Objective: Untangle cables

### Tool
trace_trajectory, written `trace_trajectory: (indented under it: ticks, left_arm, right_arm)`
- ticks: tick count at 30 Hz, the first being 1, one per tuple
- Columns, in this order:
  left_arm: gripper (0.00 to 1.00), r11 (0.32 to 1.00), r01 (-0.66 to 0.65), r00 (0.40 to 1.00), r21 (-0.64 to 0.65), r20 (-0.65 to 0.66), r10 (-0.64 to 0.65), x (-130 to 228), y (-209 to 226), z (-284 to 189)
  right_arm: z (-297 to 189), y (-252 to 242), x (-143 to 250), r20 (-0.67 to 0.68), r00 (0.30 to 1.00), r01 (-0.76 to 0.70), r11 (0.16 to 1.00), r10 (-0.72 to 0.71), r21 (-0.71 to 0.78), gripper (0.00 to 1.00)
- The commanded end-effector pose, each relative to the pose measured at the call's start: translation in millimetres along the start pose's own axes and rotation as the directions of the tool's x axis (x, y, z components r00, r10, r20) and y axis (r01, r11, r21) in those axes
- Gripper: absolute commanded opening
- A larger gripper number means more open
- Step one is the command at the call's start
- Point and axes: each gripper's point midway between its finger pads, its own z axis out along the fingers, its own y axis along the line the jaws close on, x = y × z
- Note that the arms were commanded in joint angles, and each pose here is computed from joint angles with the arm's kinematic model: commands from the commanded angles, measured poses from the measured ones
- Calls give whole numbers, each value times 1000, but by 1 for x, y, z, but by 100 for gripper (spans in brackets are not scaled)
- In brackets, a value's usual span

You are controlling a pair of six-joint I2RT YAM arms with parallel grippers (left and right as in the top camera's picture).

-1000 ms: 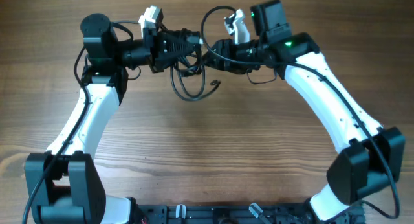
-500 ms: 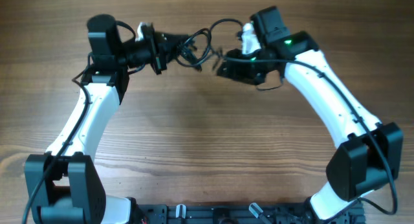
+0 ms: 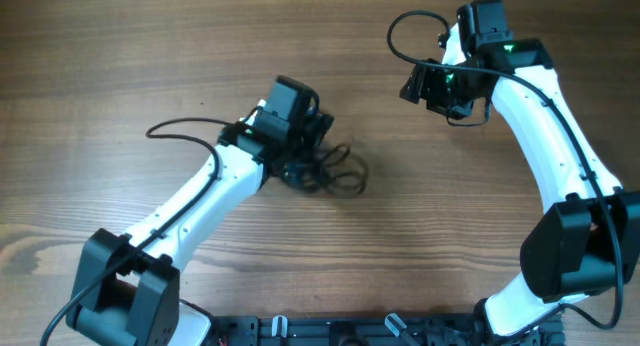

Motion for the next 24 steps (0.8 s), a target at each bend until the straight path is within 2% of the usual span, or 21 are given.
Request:
trace_trajectory:
  ticks: [1, 4, 7, 8, 10, 15, 21, 22, 24]
  left_arm:
    - [100, 969, -248, 968, -1, 49, 248, -7, -4, -3]
    - [100, 871, -491, 871, 26, 1, 491, 3, -7, -3]
    - [98, 725, -679, 722, 115, -73, 688, 24, -8, -5]
    - [97, 676, -724, 671, 138, -86, 736, 29, -8, -5]
    - [90, 642, -759, 634, 111, -97, 767, 25, 1, -5]
    - [82, 682, -725, 676, 96, -88, 731, 4, 1, -9]
    - [75, 697, -713, 685, 81, -138, 716, 6, -4, -30]
    - [75, 717, -694, 702, 63, -158, 694, 7, 1, -31]
    - [68, 760, -650, 744, -13, -215, 633, 7, 21, -29]
  right_arm:
    - [6, -3, 3, -14, 1000, 26, 999, -26, 21, 62]
    - [6, -3, 3, -15, 999, 30, 999, -30, 20, 62]
    - [6, -3, 3, -14, 999, 30, 999, -30, 20, 62]
    - [6, -3, 3, -14, 999, 32, 999, -32, 20, 62]
    - [6, -3, 3, -15, 999, 35, 999, -35, 20, 62]
    - [6, -3, 3, -17, 999, 47, 999, -47, 17, 63]
    - [6, -2, 3, -16, 999, 48, 999, -48, 16, 66]
    - [6, -2, 3, -15, 999, 49, 999, -49, 16, 66]
    - [6, -2, 2, -13, 999, 50, 999, -50, 15, 66]
